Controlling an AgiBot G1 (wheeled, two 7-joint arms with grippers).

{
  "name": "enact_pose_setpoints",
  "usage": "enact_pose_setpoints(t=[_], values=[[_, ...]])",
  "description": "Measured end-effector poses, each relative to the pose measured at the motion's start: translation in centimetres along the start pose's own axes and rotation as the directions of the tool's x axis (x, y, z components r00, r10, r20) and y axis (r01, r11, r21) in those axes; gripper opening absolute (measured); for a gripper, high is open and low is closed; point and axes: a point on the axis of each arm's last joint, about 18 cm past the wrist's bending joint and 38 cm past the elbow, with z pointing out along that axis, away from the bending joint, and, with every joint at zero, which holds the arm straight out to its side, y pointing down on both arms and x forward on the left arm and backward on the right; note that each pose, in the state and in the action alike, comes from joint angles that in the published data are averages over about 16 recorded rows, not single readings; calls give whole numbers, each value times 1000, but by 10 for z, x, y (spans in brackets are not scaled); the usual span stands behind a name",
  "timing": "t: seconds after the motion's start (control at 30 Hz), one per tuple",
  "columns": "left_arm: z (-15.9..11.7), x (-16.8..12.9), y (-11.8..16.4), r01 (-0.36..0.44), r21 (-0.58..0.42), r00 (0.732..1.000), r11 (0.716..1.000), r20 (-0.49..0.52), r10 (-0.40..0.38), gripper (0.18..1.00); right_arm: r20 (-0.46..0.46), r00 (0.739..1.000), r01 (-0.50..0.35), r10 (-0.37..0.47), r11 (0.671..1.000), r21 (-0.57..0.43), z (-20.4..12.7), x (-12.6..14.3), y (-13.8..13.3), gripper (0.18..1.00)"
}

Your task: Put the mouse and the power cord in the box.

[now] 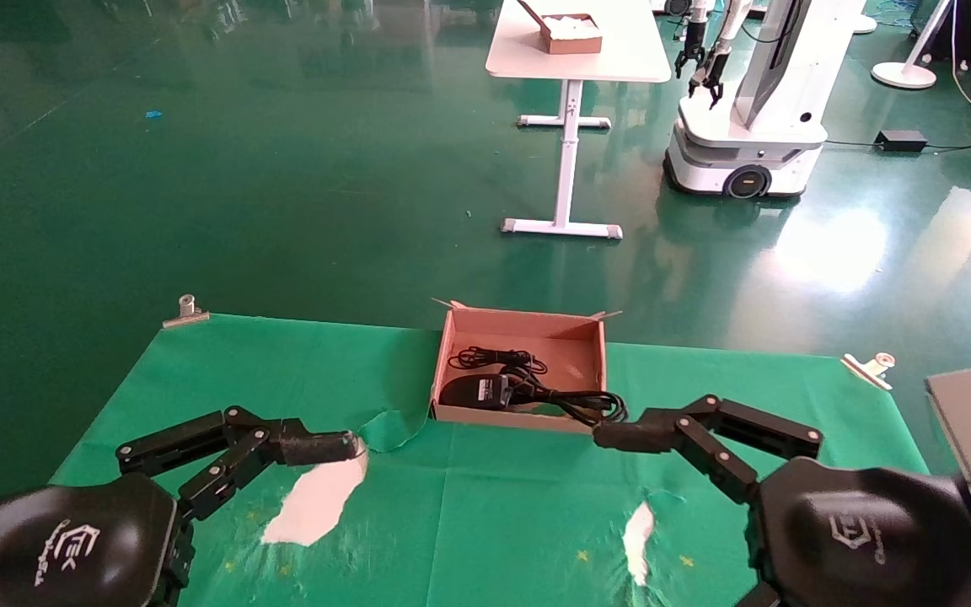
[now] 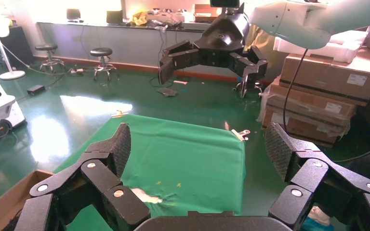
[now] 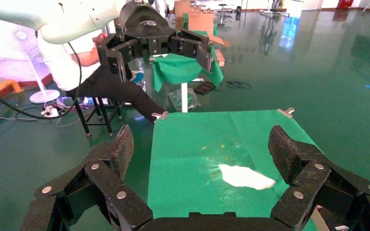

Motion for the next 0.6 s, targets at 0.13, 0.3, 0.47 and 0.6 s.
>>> enact_pose_setpoints(t=[0.13,0.3,0.47,0.6], values=[[-2,4,-2,-3,5,1000,1000,-10,3,1001,0,1000,0,0,1000,0,0,0,0,1001],[-2,4,-2,-3,5,1000,1000,-9,3,1001,0,1000,0,0,1000,0,0,0,0,1001],[-1,1,-1,0,2,1000,1000,-3,0,1001,0,1000,0,0,1000,0,0,0,0,1001],[0,0,0,1,0,1000,1000,1,-1,1001,-1,1000,0,0,1000,-1,0,0,0,1001]])
